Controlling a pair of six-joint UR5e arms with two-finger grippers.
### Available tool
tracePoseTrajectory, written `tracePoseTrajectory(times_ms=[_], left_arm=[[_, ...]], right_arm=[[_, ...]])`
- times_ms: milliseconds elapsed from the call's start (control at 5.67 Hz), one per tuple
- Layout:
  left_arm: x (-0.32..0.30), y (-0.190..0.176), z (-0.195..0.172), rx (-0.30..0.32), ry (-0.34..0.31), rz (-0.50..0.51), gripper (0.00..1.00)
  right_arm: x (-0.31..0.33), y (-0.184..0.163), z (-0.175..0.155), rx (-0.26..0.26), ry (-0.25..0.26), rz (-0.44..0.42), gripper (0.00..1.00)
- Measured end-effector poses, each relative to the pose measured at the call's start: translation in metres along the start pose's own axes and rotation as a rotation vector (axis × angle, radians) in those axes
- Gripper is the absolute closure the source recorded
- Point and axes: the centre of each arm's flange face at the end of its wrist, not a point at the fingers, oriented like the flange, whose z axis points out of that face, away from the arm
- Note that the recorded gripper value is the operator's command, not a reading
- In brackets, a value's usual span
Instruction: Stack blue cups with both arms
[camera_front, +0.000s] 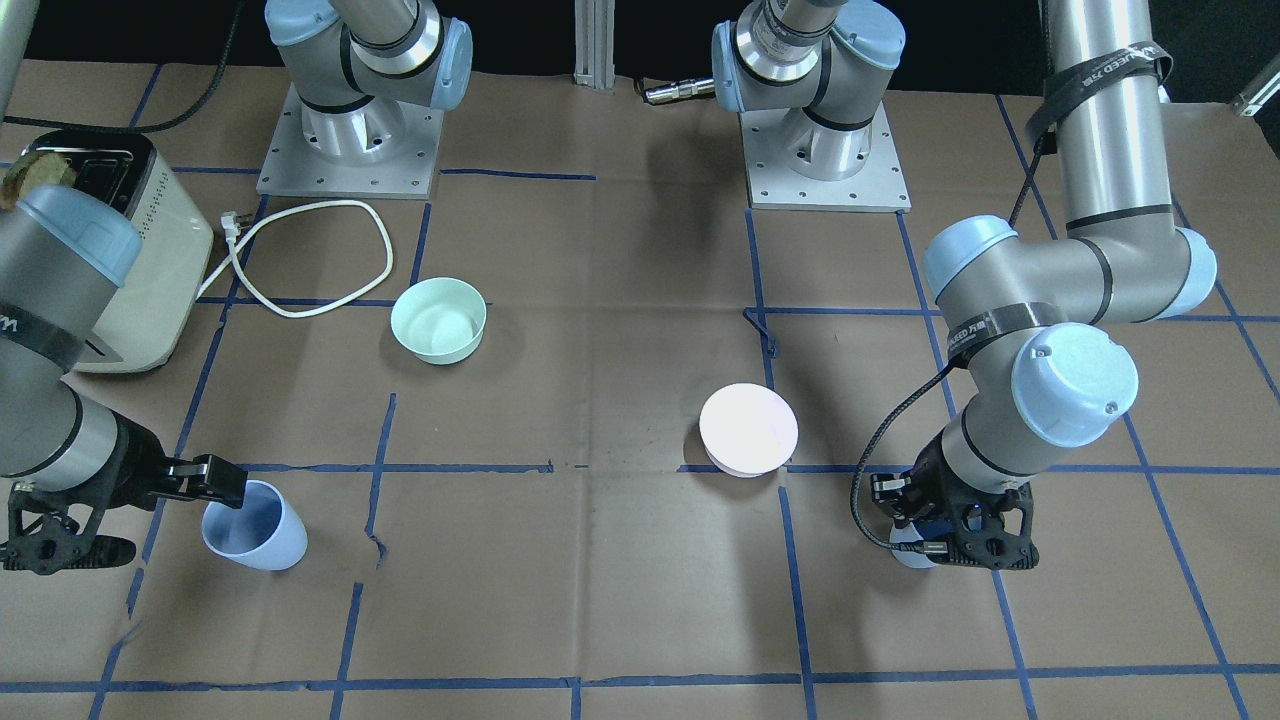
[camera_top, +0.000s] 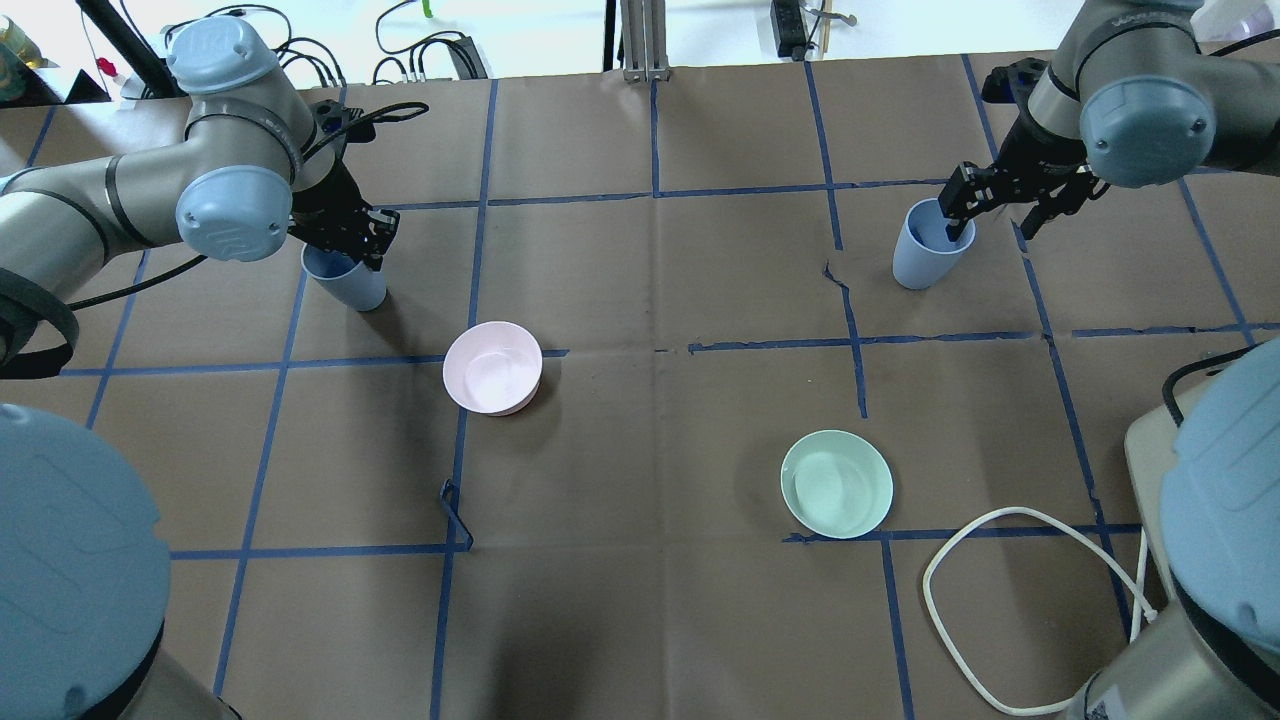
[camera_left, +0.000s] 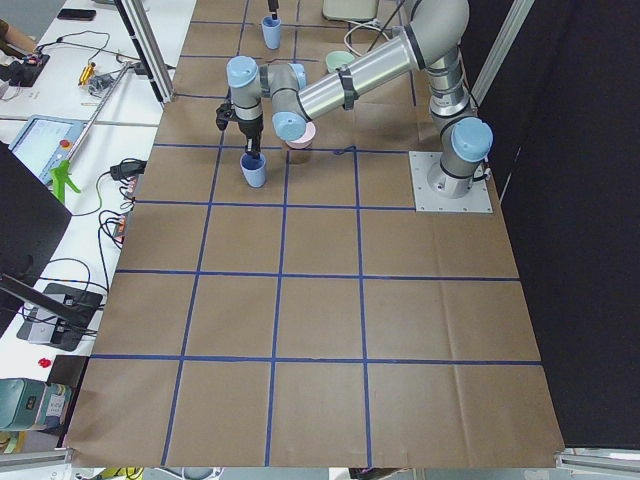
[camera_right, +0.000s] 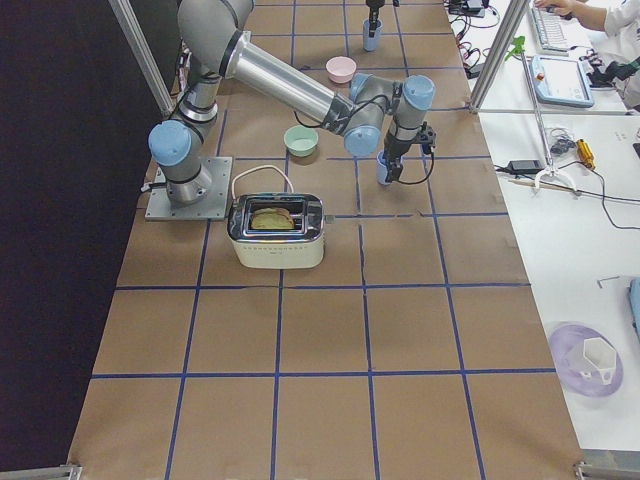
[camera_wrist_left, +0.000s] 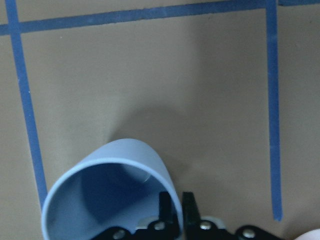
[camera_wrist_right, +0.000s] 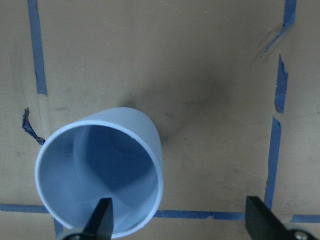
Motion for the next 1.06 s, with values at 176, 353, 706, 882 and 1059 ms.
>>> tracePoseTrajectory(times_ms=[176, 353, 706, 882, 1059], left_arm=[[0.011, -0.002, -0.007, 0.01, -0.003, 0.011, 1.0], [0.044, -0.008, -0.018, 0.033, -0.009, 0.04, 1.0], [0.168, -0.027, -0.046, 0.113, -0.007, 0.088, 0.99], [0.233, -0.032, -0.045, 0.134, 0.001, 0.092, 0.99], [0.292, -0.035, -0.037, 0.147, 0.009, 0.104, 0.99]], right_arm=[[-0.001, 0.002, 0.005, -0.005, -0.002, 0.0, 0.62], [-0.003, 0.003, 0.006, -0.004, -0.002, 0.006, 0.8], [-0.008, 0.004, 0.005, -0.003, 0.0, 0.027, 0.92], [-0.011, 0.003, 0.002, 0.002, 0.001, 0.036, 0.93], [-0.013, 0.001, -0.005, 0.016, 0.004, 0.048, 0.93]])
